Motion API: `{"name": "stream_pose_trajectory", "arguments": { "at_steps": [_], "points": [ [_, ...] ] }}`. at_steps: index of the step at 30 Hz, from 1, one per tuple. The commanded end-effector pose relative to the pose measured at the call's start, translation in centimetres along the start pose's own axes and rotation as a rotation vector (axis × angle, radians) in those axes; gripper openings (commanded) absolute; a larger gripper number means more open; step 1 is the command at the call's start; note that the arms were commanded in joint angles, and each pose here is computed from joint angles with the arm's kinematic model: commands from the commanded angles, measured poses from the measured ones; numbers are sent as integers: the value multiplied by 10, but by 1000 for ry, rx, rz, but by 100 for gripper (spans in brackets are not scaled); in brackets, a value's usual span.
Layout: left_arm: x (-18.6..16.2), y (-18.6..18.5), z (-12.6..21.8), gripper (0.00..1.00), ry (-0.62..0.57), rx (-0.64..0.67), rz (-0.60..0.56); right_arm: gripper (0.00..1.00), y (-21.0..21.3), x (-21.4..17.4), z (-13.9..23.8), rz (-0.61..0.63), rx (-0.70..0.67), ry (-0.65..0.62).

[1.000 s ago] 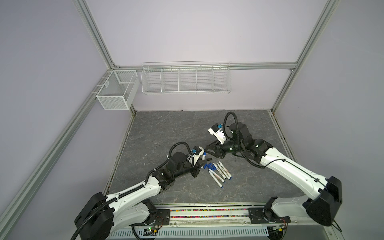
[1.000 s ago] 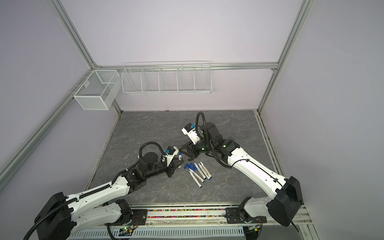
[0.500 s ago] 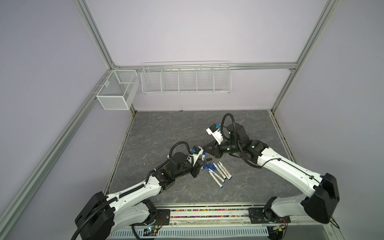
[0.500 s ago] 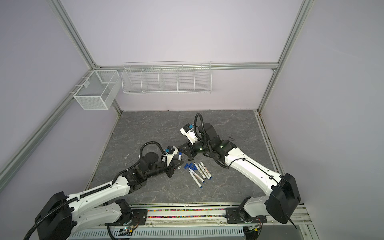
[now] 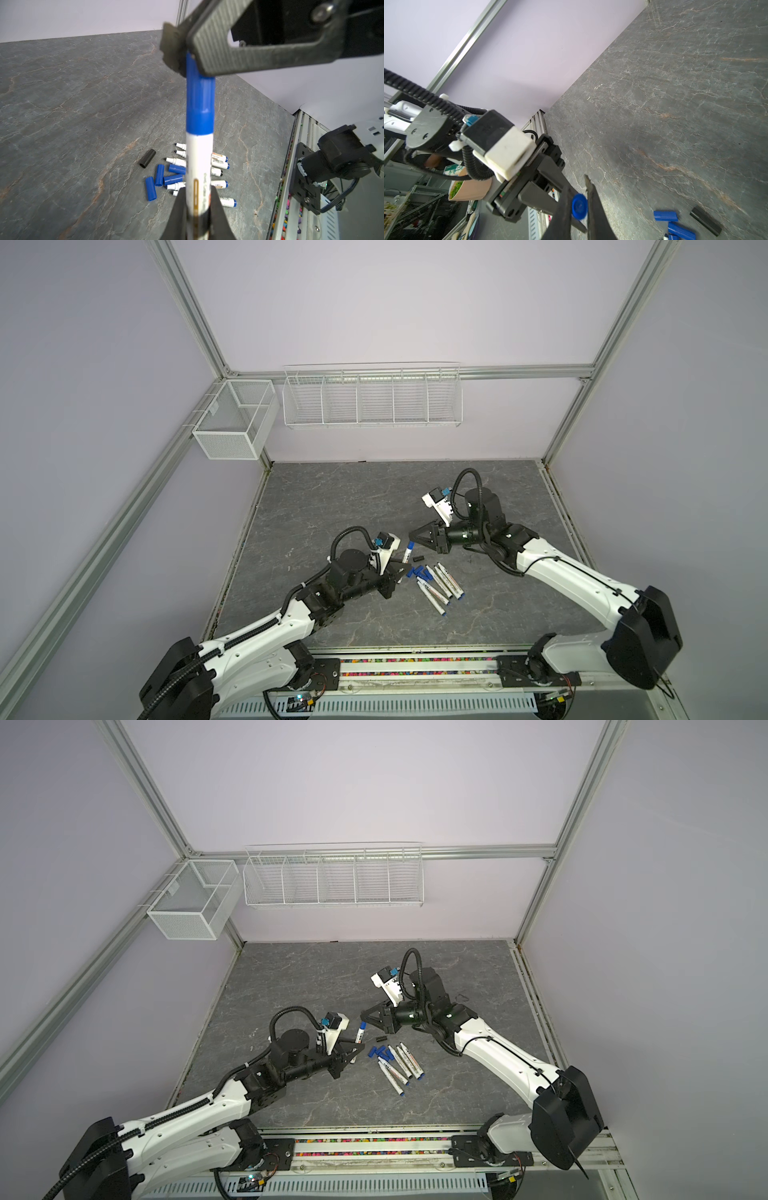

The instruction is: Insert the pens into the pen caps

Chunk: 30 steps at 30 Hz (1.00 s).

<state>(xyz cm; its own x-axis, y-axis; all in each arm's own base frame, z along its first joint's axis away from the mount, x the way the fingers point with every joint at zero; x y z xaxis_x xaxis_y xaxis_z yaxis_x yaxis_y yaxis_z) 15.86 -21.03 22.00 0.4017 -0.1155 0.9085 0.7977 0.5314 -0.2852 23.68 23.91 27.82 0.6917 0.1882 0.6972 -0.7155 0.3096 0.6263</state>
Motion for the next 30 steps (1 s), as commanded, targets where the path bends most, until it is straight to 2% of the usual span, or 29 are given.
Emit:
{"name": "stream_pose_trajectory", "arguments": {
  "at_steps": [1, 7, 14, 22, 27, 30],
  "points": [
    [87, -24, 32, 0, -451, -83, -70, 9, -19, -57, -9, -223, 17, 248],
    [85, -19, 19, 0, -395, -46, -53, 10, -3, -68, -16, -167, 58, 333],
    [90, -9, 10, 0, -348, 74, -9, 9, 7, -81, -29, -138, 69, 411],
    [100, 0, 23, 0, -468, 124, 69, 9, 0, -97, -34, -138, -7, 508],
    [103, 20, 36, 0, -577, 124, 205, 11, -2, -110, -40, -104, -77, 610],
    [102, 30, 42, 0, -605, 122, 258, 11, 0, -106, -38, -104, -76, 580]
  ]
}}
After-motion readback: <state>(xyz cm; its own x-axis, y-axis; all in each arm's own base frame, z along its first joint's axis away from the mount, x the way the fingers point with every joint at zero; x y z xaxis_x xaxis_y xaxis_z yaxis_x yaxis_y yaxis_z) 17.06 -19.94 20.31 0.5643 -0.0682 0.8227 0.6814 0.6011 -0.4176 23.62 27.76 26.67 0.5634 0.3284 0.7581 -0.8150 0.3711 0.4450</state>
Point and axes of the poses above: each gripper's point midway between its finger pads, its own z axis back along the fingers, its own y axis along the line the jaws close on, x = y × z, the point moved 9 cm from there along z, back along the fingers, and after that the axes turned 1 degree about -z, right-handed, at the moved point
